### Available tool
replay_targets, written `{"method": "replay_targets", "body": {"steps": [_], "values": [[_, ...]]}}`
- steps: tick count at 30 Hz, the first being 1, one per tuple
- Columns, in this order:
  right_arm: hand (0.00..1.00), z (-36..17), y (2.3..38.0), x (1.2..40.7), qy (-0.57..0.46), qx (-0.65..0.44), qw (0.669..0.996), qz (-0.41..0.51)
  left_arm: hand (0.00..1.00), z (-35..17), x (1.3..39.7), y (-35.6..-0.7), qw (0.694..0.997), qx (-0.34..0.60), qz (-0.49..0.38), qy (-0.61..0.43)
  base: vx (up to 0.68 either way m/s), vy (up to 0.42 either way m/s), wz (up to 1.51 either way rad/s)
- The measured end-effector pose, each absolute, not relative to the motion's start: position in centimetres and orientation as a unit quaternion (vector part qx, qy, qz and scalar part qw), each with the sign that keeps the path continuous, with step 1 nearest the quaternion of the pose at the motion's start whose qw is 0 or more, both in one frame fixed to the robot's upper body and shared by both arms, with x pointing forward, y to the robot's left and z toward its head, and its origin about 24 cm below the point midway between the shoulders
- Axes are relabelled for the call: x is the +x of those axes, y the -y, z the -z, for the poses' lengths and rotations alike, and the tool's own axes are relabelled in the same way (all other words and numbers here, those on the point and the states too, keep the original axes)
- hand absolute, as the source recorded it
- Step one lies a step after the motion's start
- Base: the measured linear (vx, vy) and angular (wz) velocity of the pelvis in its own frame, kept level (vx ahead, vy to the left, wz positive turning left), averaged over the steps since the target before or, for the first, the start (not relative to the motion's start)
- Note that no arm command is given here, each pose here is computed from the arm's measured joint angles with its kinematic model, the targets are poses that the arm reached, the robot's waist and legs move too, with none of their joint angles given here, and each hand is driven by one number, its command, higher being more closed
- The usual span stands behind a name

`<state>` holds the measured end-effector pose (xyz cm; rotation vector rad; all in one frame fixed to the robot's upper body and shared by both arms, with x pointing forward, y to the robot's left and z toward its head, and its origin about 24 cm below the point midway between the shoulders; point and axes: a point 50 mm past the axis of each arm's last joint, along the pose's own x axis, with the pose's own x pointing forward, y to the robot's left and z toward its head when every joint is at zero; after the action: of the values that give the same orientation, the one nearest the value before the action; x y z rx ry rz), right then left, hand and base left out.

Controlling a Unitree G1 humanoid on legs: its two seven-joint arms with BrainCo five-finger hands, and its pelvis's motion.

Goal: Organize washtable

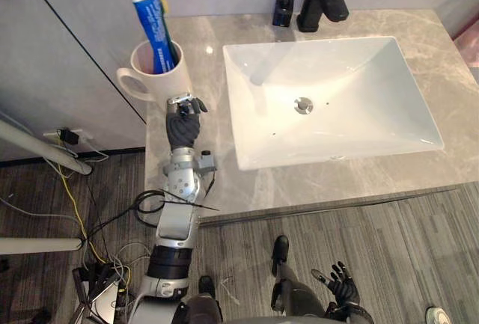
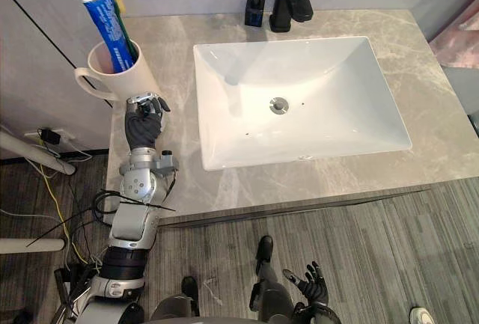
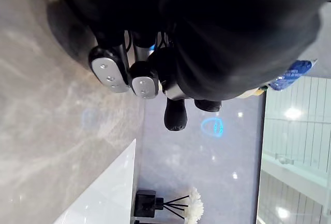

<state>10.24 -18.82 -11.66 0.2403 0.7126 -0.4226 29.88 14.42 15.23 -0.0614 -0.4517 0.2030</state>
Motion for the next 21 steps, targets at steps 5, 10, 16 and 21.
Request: {"method": "replay_targets", "body": {"steps": [5,10,16,21], "values": [[0.0,11.7,18.8,10.2,-0.345,0.117,0.908,0.205,1.0,-16.4,30.4,-15.1,0.963,-0.024,-0.118,0.24,-0.01,0.0,0.0],[0.0,11.6,19.0,10.2,-0.344,0.115,0.909,0.205,1.0,-18.0,31.5,-16.3,0.958,0.012,-0.121,0.259,0.0,0.0,0.0],[0.0,11.7,19.1,10.1,-0.344,0.117,0.908,0.208,1.0,-19.4,32.1,-17.3,0.952,0.015,-0.131,0.276,0.0,0.005,0.01],[0.0,11.5,19.2,10.2,-0.336,0.115,0.911,0.209,1.0,-19.9,32.4,-17.5,0.951,0.014,-0.129,0.28,-0.01,0.013,0.0]]}}
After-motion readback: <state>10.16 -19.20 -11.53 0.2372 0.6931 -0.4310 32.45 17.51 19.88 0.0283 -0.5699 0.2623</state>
